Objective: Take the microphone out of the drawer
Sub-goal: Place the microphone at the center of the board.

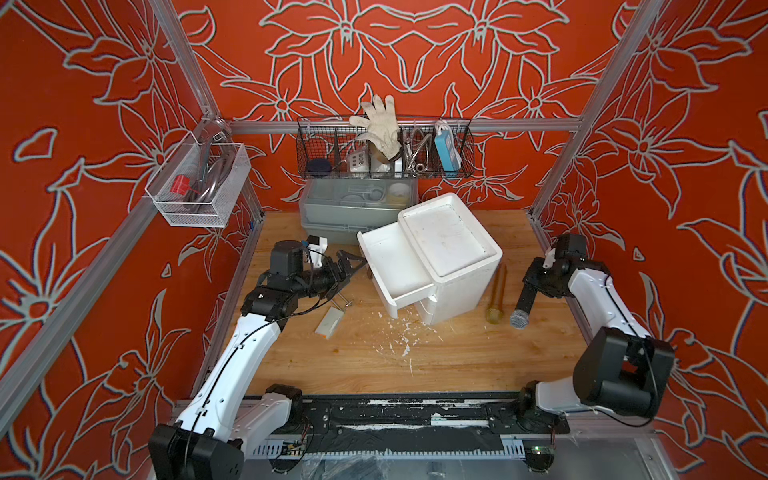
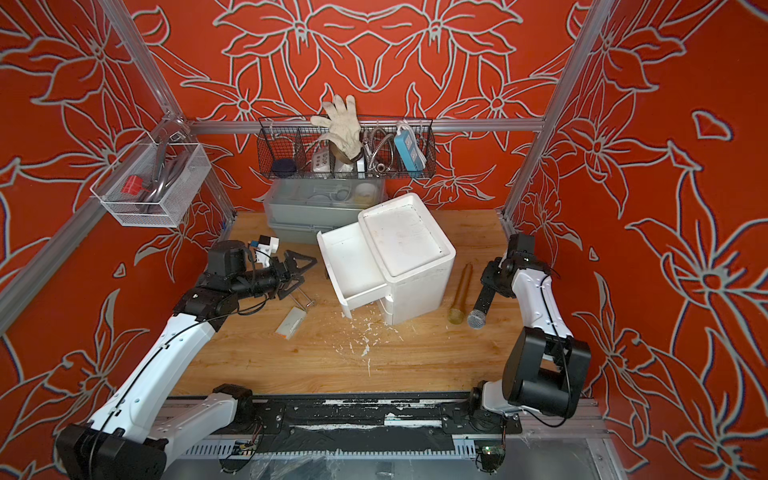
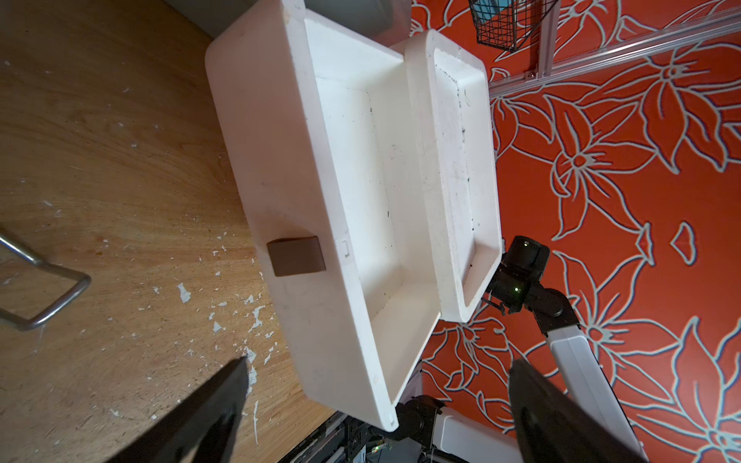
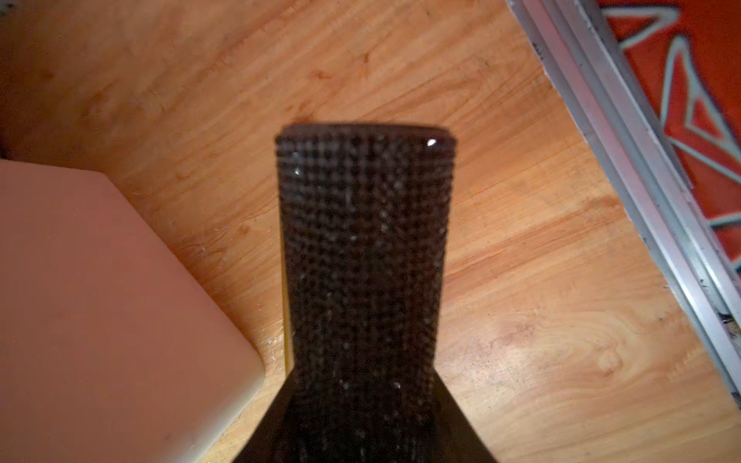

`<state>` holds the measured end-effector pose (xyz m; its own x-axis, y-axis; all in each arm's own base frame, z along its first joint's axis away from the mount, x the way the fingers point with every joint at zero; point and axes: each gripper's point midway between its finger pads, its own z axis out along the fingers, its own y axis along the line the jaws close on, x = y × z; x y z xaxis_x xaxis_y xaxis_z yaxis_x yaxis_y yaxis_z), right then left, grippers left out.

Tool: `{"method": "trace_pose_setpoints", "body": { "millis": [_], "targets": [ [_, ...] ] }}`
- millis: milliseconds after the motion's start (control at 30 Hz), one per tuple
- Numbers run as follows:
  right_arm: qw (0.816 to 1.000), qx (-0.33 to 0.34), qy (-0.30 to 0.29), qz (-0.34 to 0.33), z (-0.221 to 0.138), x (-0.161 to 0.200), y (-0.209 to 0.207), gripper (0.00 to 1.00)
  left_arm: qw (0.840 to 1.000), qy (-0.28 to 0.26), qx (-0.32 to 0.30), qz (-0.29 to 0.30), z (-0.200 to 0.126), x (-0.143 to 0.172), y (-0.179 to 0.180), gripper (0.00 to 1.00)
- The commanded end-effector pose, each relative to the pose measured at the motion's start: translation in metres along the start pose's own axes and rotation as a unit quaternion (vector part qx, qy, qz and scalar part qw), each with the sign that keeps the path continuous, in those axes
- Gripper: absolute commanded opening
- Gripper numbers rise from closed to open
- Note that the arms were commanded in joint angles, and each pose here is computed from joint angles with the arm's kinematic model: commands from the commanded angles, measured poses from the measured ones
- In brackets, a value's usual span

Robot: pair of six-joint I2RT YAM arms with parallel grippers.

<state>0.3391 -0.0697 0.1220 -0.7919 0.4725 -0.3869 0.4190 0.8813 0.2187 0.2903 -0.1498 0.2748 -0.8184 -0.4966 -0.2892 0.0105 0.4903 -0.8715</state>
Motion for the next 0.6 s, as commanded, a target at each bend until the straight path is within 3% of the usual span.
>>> {"method": "trace_pose_setpoints", "body": {
  "millis": [0,200,567],
  "targets": [
    [1.0,-0.014,0.016,0.003,0.024,-0.003,-0.001,0.0,1.0,0.0,0.006,0.012,0.0,0.001,-0.003,1.0],
    [0.997,0.011,0.074,-0.002,0.064,-0.003,-0.015,0.0,1.0,0.0,0.008,0.011,-0.003,0.003,-0.005,1.0],
    [0.994,0.018,0.107,0.013,0.094,0.009,-0.024,0.0,1.0,-0.001,0.005,0.002,-0.005,0.008,0.002,1.0]
  ]
}}
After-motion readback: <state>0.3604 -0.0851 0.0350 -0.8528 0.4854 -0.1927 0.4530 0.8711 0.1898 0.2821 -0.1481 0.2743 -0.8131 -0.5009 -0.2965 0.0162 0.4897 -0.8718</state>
